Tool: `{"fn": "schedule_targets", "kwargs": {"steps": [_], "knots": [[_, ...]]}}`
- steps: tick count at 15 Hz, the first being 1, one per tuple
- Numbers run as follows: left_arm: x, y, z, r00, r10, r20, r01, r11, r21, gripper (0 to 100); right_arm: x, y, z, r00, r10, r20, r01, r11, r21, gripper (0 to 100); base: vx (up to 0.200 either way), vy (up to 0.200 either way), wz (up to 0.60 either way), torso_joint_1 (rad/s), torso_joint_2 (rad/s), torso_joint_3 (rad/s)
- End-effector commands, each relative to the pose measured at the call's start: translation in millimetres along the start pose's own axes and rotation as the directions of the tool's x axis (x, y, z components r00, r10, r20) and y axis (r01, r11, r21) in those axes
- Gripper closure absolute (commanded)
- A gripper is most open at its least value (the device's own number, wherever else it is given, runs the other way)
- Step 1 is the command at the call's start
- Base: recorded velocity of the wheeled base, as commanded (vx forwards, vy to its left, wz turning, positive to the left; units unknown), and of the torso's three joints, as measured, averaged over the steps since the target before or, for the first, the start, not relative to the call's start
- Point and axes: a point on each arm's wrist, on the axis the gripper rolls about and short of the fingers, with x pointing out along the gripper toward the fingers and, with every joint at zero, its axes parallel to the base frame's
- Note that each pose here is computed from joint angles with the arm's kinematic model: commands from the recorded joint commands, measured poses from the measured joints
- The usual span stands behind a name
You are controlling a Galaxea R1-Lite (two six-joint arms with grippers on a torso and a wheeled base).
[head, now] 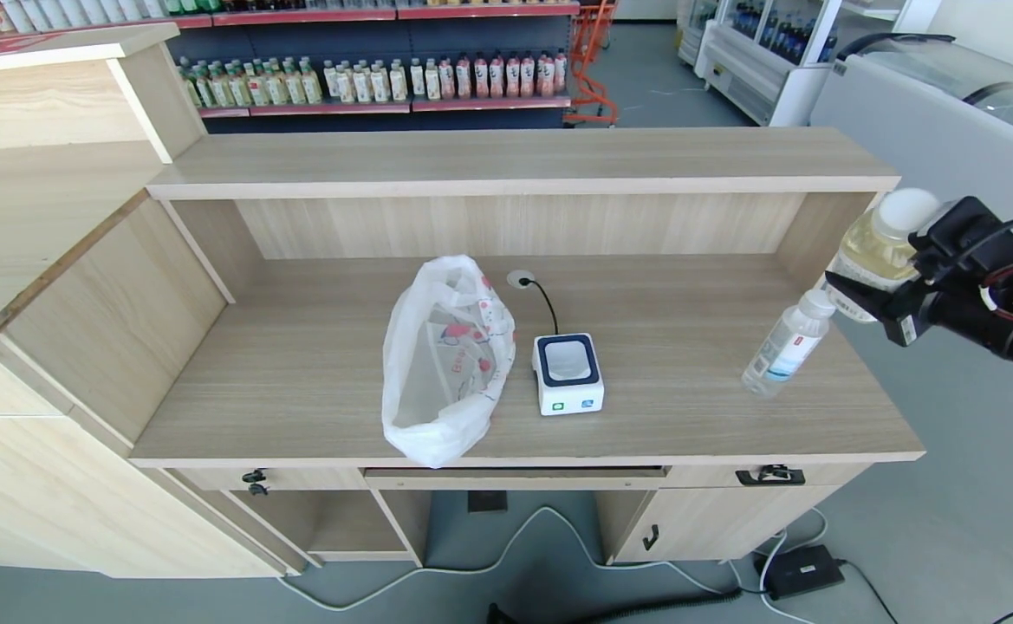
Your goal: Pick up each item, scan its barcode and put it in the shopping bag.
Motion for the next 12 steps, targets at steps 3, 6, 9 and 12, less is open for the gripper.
{"fn": "schedule_targets", "kwargs": {"steps": [3,6,9,12], "knots": [[0.0,0.0,0.2,1.0,0.0,0.002,0.0,1.0,0.002,0,4.2,6.2,3.8,0.999,0.023,0.023,-0.023,1.0,0.002,100,0.0,0.2,0.0,-0.005,0.0,0.001],[0.1,0.1,-0.1,1.0,0.001,0.002,-0.001,1.0,-0.001,0,10.1,18.3,11.0,0.996,0.067,0.053,-0.067,0.998,0.01,100,0.0,0.2,0.0,0.011,0.01,0.002],[0.1,0.0,-0.2,1.0,0.0,0.001,0.0,1.0,-0.001,0,18.9,32.2,14.1,0.991,0.115,0.074,-0.117,0.993,0.018,100,0.0,0.2,0.0,0.001,0.0,0.001],[0.1,0.1,-0.2,1.0,0.003,0.001,-0.003,1.0,-0.004,0,29.6,44.9,10.7,0.986,0.141,0.091,-0.143,0.99,0.014,100,0.0,0.0,0.0,0.0,0.0,0.0]]}}
